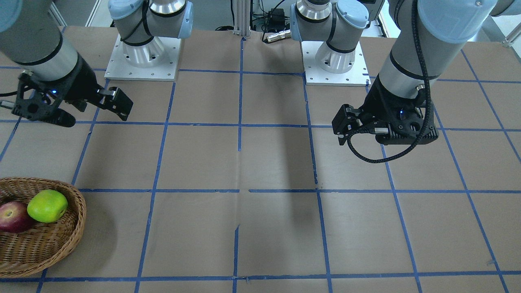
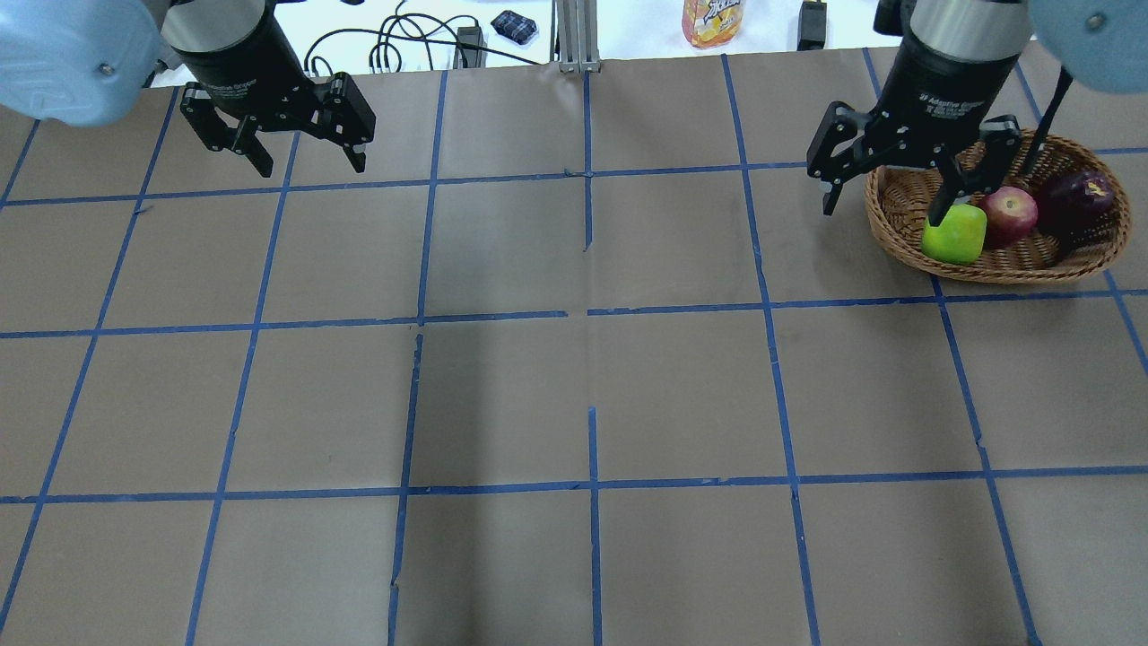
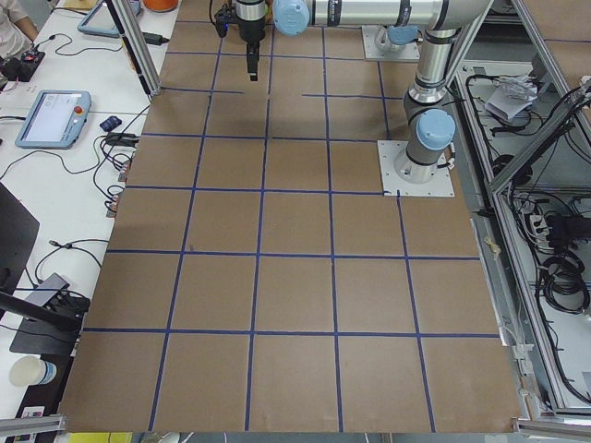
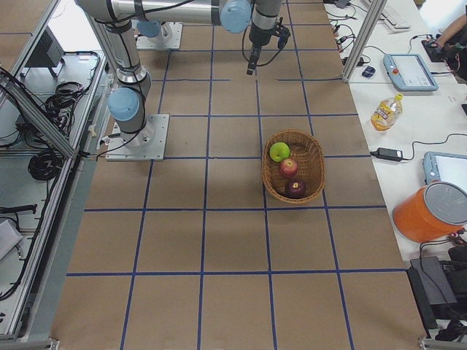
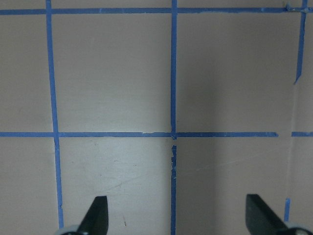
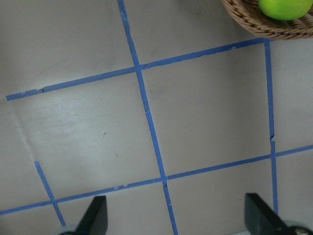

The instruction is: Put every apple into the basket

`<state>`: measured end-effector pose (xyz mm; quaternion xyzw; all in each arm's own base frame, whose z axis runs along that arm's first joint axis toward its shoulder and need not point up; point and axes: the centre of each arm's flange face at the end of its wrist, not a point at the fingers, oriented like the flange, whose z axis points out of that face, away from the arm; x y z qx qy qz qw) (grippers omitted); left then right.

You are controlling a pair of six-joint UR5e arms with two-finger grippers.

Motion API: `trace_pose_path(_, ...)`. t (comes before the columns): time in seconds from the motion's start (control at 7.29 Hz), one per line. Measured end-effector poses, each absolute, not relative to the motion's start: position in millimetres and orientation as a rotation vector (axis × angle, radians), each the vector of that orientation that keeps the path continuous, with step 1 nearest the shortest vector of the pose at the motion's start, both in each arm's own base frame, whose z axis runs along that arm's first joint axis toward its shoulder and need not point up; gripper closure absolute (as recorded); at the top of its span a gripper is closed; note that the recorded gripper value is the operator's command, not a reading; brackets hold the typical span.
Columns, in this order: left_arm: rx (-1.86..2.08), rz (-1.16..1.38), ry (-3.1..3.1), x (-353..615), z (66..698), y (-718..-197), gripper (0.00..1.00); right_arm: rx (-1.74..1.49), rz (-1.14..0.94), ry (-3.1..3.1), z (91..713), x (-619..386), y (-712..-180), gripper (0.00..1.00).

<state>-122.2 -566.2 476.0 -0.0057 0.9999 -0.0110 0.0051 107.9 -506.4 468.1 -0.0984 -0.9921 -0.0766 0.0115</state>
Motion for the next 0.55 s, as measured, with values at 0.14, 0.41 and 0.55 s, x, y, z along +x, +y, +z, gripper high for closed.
trace_pose_path(0.14, -0.018, -0.034, 3.131, -122.2, 476.0, -566.2, 0.0, -0.289, -0.205, -3.096, 477.1, 114.1, -484.2, 0.0)
trace_pose_path(0.41, -0.018, -0.034, 3.13, -121.9, 475.6, -566.2, 0.0, -0.276, -0.17, -3.099, 487.6, 118.1, -464.6, 0.0)
trace_pose_path(0.55, -0.019, -0.034, 3.13, -121.5, 475.7, -566.1, 0.0, -0.275, -0.162, -3.103, 488.7, 118.8, -462.8, 0.0)
